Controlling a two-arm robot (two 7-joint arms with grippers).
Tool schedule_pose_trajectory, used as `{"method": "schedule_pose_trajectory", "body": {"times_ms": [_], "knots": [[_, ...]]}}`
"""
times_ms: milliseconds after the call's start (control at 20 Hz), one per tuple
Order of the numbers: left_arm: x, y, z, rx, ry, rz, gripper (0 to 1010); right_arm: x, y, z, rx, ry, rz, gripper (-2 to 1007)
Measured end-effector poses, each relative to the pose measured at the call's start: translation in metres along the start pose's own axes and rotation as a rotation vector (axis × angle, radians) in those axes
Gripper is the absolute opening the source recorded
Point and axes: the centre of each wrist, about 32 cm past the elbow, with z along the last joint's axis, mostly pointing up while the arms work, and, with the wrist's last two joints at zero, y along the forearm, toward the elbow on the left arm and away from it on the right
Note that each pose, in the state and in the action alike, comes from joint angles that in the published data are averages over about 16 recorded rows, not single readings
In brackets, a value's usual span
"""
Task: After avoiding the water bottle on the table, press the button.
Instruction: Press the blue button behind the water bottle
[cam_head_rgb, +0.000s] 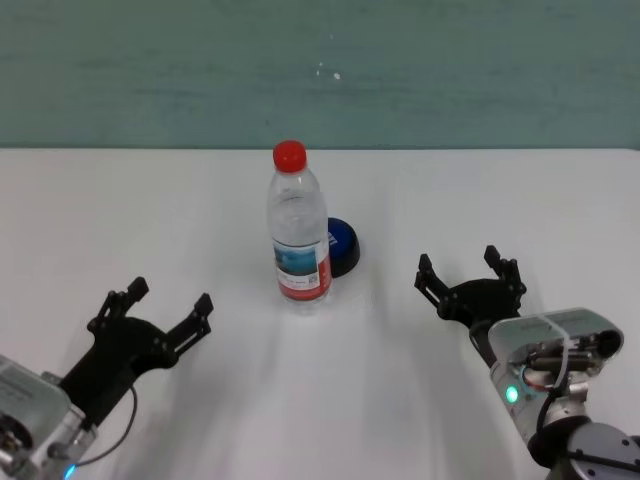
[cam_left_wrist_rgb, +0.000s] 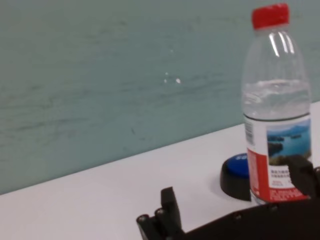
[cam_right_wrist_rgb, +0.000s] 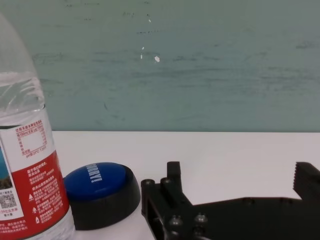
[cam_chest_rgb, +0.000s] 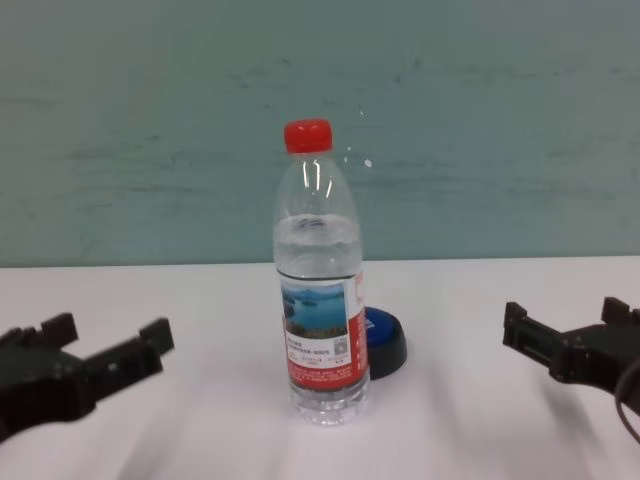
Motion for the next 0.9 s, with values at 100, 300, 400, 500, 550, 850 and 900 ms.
{"method": "schedule_pose_trajectory", "body": {"times_ms": [100,300,400,500,550,850,900], "knots": [[-0.0017,0.0,-0.0012,0.005,-0.008,-0.008,1010,0.0,0.0,0.0,0.0,0.0,0.0,1004],[-0.0052,-0.001,-0.0039,0.013,-0.021,-0.02,1010,0.0,0.0,0.0,0.0,0.0,0.0,1004],[-0.007,-0.003,-0.0053,0.018,-0.027,-0.023,1010,0.0,0.0,0.0,0.0,0.0,0.0,1004],[-0.0087,-0.005,-0.0064,0.021,-0.032,-0.024,1010,0.0,0.0,0.0,0.0,0.0,0.0,1004],[-0.0095,-0.006,-0.0068,0.023,-0.033,-0.025,1010,0.0,0.0,0.0,0.0,0.0,0.0,1004],[-0.0138,-0.012,-0.0079,0.029,-0.037,-0.024,1010,0.0,0.0,0.0,0.0,0.0,0.0,1004],[-0.0144,-0.013,-0.0079,0.03,-0.038,-0.024,1010,0.0,0.0,0.0,0.0,0.0,0.0,1004]]}}
